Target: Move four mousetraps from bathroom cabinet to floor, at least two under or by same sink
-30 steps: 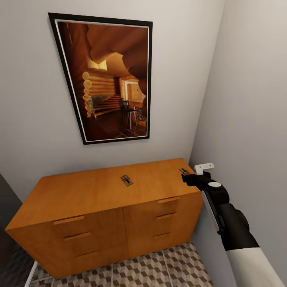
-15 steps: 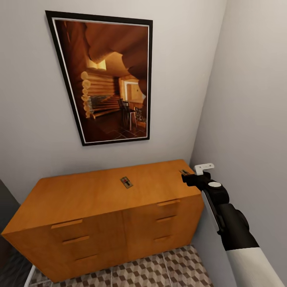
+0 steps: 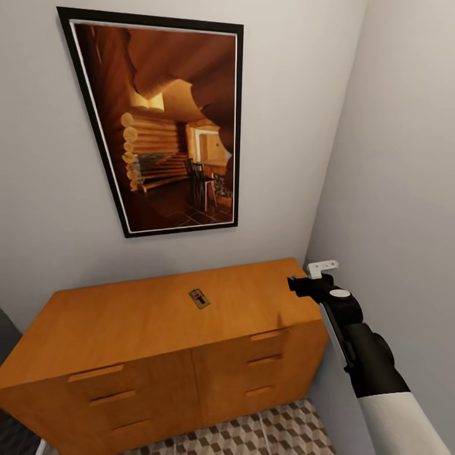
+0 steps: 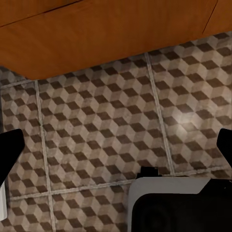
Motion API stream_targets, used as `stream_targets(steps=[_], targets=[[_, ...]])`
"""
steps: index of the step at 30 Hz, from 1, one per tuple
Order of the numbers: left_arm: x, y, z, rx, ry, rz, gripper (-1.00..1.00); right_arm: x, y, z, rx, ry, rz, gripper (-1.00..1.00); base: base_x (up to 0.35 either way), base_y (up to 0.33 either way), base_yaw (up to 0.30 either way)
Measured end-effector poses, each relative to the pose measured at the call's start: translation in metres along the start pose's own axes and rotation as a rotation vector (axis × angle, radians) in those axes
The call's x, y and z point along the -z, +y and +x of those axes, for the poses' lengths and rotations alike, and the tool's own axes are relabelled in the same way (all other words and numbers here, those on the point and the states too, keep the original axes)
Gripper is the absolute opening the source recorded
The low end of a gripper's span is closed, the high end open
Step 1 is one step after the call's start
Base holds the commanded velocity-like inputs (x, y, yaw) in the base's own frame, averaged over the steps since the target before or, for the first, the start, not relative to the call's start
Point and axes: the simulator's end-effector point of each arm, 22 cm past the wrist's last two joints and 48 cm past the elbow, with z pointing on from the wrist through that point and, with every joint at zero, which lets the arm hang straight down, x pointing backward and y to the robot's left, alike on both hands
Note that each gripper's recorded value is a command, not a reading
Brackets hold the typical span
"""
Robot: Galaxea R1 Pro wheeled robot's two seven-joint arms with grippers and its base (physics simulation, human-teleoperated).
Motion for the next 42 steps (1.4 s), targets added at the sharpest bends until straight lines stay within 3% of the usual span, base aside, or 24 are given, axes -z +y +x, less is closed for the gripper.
stream_targets(steps=[24,34,42], targets=[[0.0,0.0,0.0,0.0,0.001,0.0,1.0,-0.006,0.004,0.016,-0.001,0.036,-0.014,1.0,0.01,0.0,0.0],[0.0,0.0,0.0,0.0,0.002,0.0,1.0,-0.006,0.016,0.018,0.003,0.038,-0.1,1.0,0.0,0.0,0.0],[0.0,0.0,0.0,0.0,0.002,0.0,1.0,-0.004,0.0,0.022,0.007,0.046,-0.152,1.0,0.0,0.0,0.0]])
